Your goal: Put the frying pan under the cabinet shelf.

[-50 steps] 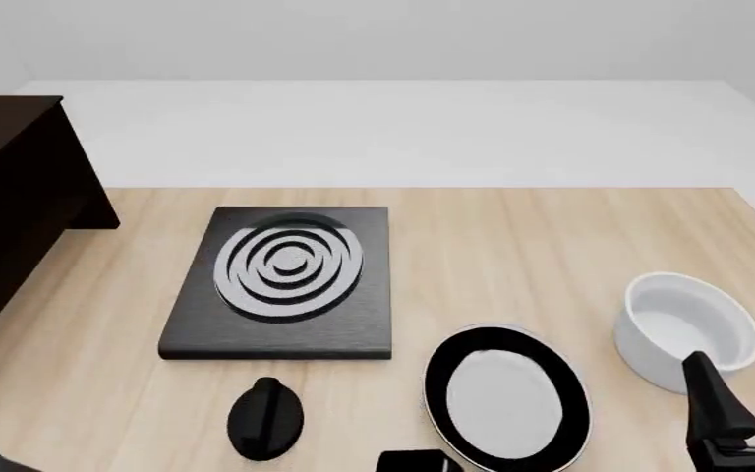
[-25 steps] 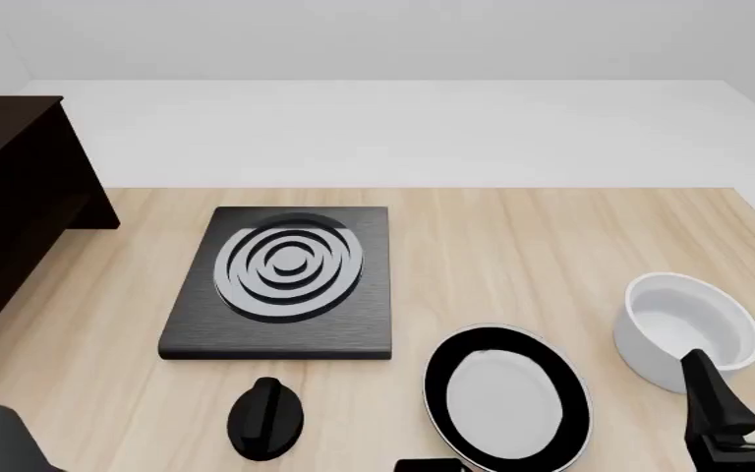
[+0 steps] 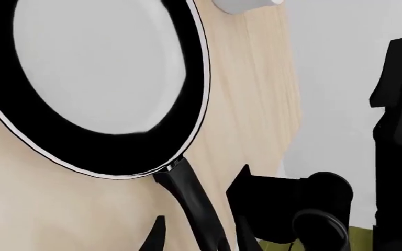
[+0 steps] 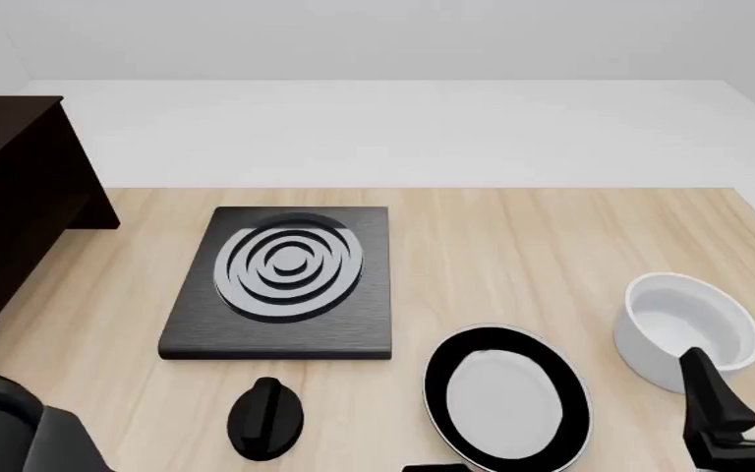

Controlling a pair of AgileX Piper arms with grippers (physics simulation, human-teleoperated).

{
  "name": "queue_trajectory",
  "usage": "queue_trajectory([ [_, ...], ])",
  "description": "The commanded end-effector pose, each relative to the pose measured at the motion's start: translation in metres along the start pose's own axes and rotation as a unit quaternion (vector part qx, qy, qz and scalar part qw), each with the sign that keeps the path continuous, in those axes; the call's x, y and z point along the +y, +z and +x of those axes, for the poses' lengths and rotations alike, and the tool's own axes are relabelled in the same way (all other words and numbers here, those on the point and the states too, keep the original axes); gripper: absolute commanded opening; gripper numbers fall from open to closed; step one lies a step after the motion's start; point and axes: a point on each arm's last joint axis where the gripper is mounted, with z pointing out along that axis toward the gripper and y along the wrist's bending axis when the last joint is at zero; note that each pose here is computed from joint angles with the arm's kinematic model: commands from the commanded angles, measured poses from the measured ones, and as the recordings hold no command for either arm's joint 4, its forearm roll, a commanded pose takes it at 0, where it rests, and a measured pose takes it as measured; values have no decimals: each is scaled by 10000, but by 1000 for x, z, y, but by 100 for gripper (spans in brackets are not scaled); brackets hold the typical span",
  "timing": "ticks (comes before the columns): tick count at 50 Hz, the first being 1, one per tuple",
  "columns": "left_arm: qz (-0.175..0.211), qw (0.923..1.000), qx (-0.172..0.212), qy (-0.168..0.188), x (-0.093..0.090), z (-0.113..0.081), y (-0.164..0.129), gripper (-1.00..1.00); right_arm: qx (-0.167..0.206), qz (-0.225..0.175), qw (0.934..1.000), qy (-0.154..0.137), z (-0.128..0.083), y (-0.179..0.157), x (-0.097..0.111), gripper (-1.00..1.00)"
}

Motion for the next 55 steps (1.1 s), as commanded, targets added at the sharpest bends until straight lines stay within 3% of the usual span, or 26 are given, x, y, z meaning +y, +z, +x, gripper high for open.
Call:
queue_trajectory([
  [1,-43,10000,24,-19,7,3,10,100,19,3,10000,23,0,1,0,100],
  [26,13,10000,-7,42,6,2,25,100,43,10,10000,43,0,3,0,100],
  [35,-215,9992,-257,-196,23,-20,34,100,37,10,10000,63,0,2,0,100],
  [36,-205,9992,-261,-237,24,-19,34,-100,32,10,10000,65,0,2,0,100],
  [46,-194,9973,-439,-563,34,-29,27,-100,12,8,10000,53,0,2,0,100],
  [55,53,9956,-592,-718,15,-40,4,-100,3,12,10000,0,0,2,0,100],
])
